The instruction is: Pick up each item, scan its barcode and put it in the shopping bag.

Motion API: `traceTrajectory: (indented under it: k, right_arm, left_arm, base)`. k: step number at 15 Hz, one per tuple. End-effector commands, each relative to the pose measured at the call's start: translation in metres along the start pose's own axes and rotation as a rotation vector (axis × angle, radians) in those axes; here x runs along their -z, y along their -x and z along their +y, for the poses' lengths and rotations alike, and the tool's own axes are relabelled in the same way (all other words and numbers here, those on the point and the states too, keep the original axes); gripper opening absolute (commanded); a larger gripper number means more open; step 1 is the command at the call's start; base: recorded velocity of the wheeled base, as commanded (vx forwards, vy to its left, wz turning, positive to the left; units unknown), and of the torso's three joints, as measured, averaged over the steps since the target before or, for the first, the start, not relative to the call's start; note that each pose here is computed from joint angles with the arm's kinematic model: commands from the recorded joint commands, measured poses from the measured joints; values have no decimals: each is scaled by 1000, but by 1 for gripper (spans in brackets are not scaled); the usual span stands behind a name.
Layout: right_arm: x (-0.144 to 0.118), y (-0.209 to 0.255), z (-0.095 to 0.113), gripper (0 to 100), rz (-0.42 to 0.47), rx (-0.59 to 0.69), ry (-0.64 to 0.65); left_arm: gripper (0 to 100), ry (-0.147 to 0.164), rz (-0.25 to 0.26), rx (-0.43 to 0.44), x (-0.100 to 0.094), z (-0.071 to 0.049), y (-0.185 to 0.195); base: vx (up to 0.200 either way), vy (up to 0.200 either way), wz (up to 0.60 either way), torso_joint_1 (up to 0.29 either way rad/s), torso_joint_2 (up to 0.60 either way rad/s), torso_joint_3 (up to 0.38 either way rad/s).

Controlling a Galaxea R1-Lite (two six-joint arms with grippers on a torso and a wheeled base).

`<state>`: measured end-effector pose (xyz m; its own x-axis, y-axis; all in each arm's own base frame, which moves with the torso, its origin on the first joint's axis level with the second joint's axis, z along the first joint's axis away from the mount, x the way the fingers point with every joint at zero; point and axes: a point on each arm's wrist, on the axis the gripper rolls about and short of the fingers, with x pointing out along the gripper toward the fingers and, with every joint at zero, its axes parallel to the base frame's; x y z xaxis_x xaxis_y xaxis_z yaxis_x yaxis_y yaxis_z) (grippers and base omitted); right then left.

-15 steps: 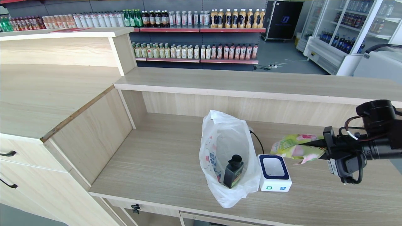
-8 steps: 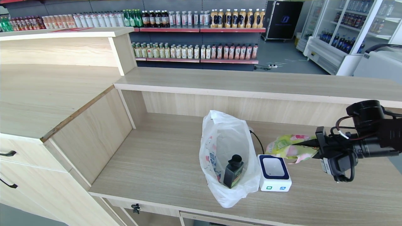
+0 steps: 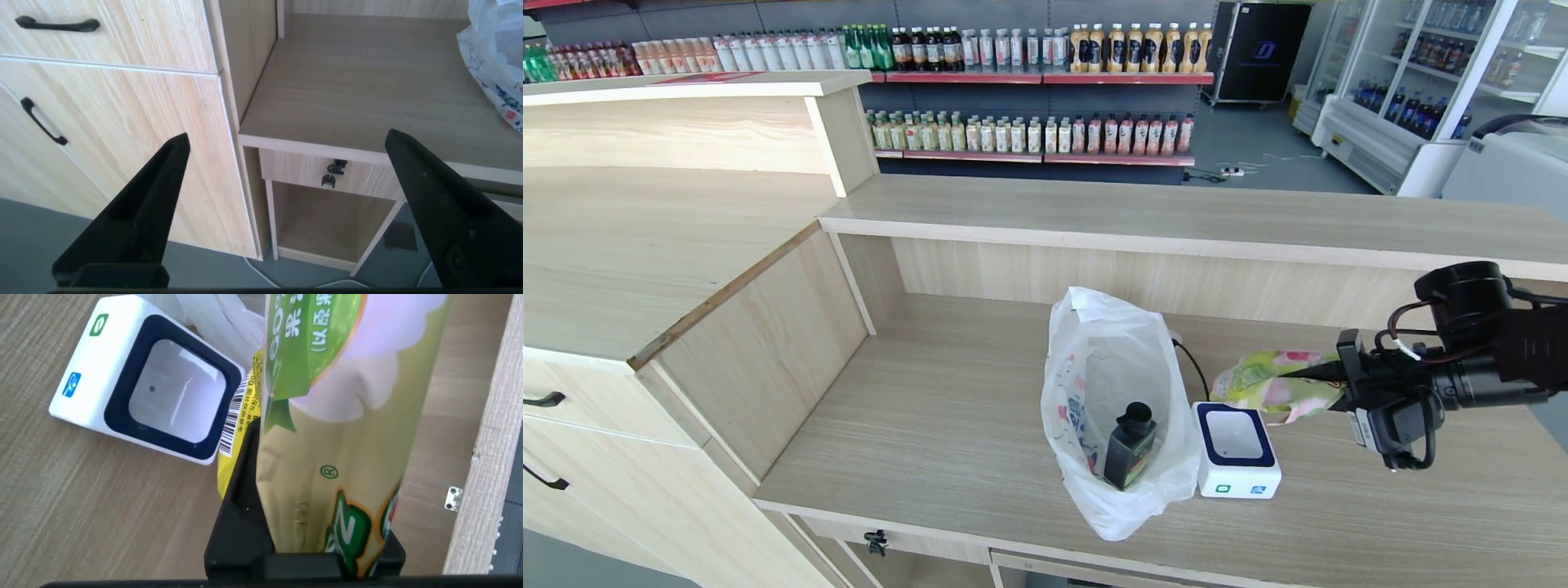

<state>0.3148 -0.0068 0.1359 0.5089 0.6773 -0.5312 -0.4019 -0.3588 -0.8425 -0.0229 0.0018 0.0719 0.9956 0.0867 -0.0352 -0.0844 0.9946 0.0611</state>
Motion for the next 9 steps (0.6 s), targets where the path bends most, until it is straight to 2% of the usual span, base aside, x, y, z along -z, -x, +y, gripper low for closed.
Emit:
traceTrajectory:
  k: [1,3,5,6,7,9]
  right_arm:
    - [0,-1,-3,0,-1,5,9]
    - [-2,2,-5,0,4,9,10]
    - [-15,21,-21,0,31,51,-8]
    - [-36,53,-44,0,64,135,-154]
    - [-51,75,-57,0,78,202,-297]
    - [-80,115,-78,0,147,360,-675]
  left_arm:
    - [100,0,0,-1,0,0,0]
    - [100,0,0,-1,0,0,0]
    - [100,0,0,-1,0,0,0]
    - [100,0,0,-1,0,0,0]
    - [100,0,0,-1,0,0,0]
    - [100,0,0,-1,0,0,0]
  base:
    - [0,0,0,0,0,0]
    - [0,0,0,0,0,0]
    - [0,0,0,0,0,0]
    - [0,0,0,0,0,0]
    - [0,0,0,0,0,0]
    - [0,0,0,0,0,0]
